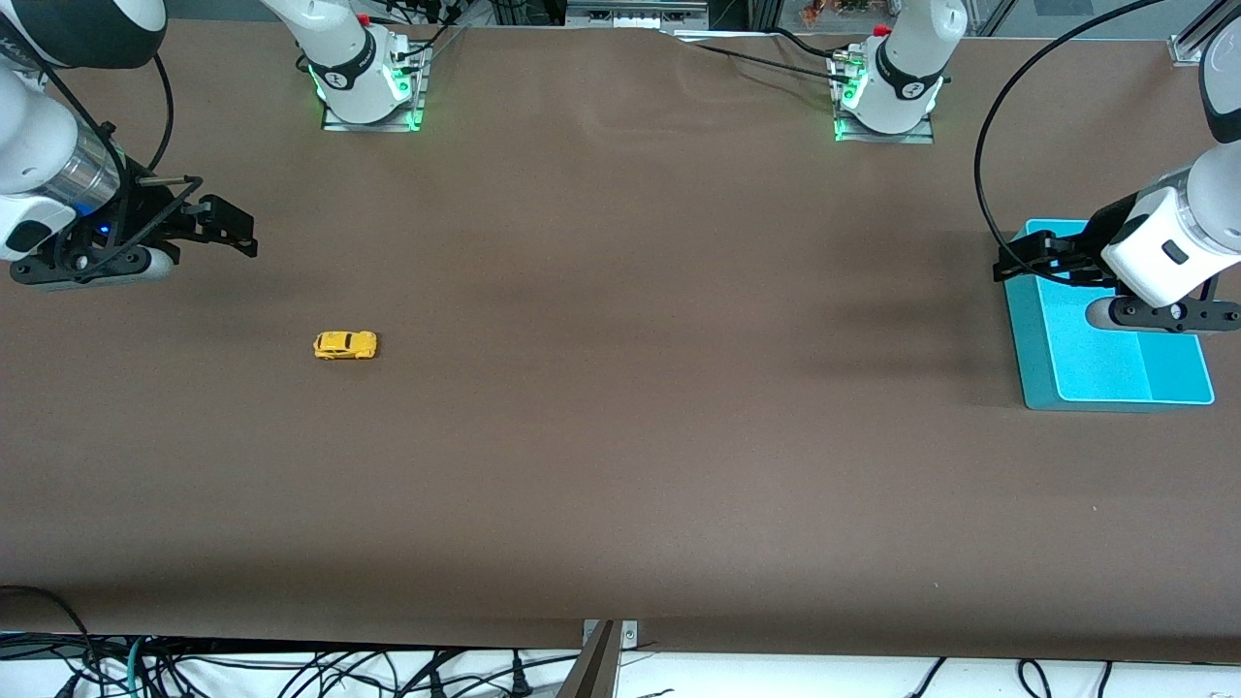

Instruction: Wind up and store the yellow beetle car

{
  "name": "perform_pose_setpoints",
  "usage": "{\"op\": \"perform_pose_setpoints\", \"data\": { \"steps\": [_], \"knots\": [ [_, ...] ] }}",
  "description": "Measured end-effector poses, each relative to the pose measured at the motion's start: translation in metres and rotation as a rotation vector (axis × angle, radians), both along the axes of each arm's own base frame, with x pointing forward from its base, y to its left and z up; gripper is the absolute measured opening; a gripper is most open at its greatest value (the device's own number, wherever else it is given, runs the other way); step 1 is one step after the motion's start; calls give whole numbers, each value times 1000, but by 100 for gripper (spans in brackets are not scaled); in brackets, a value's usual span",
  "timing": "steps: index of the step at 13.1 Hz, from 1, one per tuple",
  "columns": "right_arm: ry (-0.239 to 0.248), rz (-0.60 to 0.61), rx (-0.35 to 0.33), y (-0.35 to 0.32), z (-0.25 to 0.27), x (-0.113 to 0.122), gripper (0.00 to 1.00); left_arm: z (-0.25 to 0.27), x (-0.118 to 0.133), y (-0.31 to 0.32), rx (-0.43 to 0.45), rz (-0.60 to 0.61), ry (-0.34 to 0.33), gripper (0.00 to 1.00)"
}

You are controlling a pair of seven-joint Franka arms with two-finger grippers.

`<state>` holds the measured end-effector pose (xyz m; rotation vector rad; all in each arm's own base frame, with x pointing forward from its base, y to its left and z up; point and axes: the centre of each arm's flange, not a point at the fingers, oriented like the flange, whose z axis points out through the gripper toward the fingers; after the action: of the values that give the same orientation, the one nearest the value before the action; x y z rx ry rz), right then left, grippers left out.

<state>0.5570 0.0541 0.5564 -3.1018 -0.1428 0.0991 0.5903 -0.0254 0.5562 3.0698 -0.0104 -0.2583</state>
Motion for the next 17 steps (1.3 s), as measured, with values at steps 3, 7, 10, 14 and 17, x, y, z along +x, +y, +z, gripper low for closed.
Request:
{"op": "perform_pose_setpoints", "data": {
  "steps": [3, 7, 10, 14, 17],
  "knots": [
    [3, -3, 0, 0, 1, 0, 100, 0, 0, 1, 10, -1, -1, 100],
    [4, -4, 0, 0, 1, 0, 100, 0, 0, 1, 10, -2, -1, 100],
    [6, -4, 0, 0, 1, -1, 100, 0, 0, 0, 10, -2, -1, 100],
    [17, -3, -1, 0, 0, -2, 100, 1, 0, 0, 10, -3, -2, 100],
    [21, -3, -2, 0, 0, -2, 100, 1, 0, 0, 10, -3, -2, 100]
  ]
}}
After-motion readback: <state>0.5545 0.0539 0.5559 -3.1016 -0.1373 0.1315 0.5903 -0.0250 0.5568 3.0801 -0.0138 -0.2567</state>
